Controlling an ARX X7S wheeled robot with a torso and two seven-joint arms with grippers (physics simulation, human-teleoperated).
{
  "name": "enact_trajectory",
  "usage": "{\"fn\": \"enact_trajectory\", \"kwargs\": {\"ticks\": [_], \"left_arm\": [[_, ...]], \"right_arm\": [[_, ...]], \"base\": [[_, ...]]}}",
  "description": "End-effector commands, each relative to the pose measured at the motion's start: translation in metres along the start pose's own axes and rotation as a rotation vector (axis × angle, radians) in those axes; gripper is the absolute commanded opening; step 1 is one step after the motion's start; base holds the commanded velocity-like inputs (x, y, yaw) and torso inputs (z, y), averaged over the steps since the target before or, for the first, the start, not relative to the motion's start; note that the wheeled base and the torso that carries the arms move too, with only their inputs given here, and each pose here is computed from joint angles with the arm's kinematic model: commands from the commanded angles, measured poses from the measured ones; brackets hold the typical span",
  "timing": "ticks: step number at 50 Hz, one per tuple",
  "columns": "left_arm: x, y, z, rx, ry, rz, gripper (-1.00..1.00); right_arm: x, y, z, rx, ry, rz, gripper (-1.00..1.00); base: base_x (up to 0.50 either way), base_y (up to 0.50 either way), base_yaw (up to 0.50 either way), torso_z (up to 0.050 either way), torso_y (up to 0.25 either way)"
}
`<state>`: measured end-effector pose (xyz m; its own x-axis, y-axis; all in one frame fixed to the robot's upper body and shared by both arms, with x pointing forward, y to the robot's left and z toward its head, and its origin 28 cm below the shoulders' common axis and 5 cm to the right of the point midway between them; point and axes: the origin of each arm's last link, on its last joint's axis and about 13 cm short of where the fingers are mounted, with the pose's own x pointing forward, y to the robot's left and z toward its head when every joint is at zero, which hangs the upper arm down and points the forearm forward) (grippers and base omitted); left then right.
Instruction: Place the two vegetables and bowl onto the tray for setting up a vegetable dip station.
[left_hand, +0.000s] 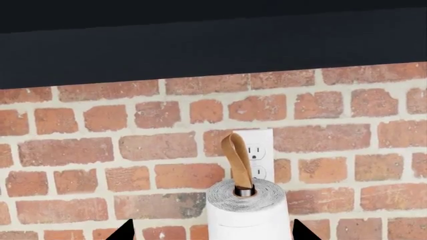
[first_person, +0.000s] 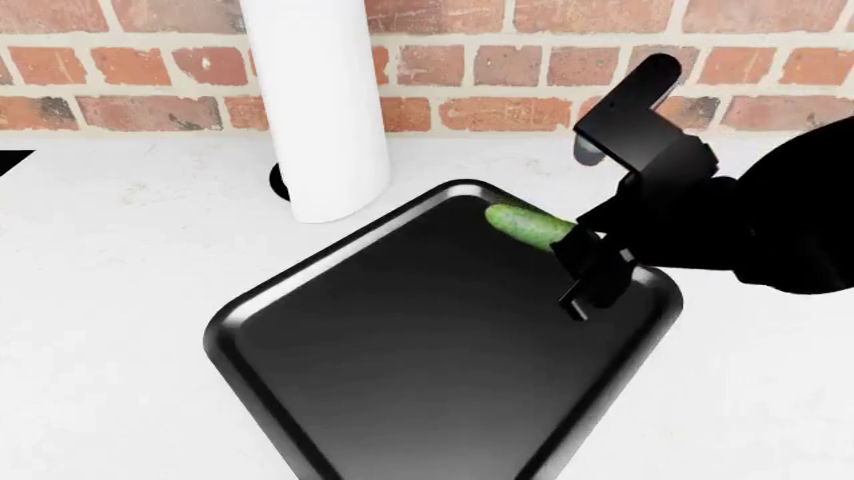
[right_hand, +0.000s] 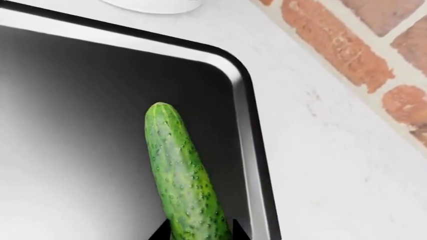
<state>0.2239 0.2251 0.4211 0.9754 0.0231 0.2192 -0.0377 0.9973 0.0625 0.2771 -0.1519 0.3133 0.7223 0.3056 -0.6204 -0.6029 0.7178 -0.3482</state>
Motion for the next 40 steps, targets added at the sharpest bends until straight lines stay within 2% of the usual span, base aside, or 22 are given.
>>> {"fn": "enact_trajectory", "kwargs": {"ticks": [1, 37, 38, 40], "left_arm": [[-0.0003, 0.0003, 0.0001, 0.0, -0.002, 0.001, 1.0], [0.0004, -0.0002, 0.0001, 0.001, 0.0, -0.002, 1.0], [0.0002, -0.0002, 0.0002, 0.0, 0.0, -0.003, 1.0], [0.0001, -0.0002, 0.0005, 0.0, 0.0, -0.002, 1.0]], "right_arm": [[0.0034, 0.0002, -0.0009, 0.004, 0.003, -0.015, -1.0], [0.0125, -0.0023, -0.009, 0.008, 0.044, -0.05, -1.0], [0.0127, -0.0026, -0.0093, 0.006, 0.045, -0.051, 1.0], [0.012, -0.0025, -0.0084, 0.01, 0.043, -0.05, 1.0]], "base": [[0.0, 0.0, 0.0, 0.0, 0.0], [0.0, 0.0, 0.0, 0.0, 0.0], [0.0, 0.0, 0.0, 0.0, 0.0], [0.0, 0.0, 0.0, 0.0, 0.0]]}}
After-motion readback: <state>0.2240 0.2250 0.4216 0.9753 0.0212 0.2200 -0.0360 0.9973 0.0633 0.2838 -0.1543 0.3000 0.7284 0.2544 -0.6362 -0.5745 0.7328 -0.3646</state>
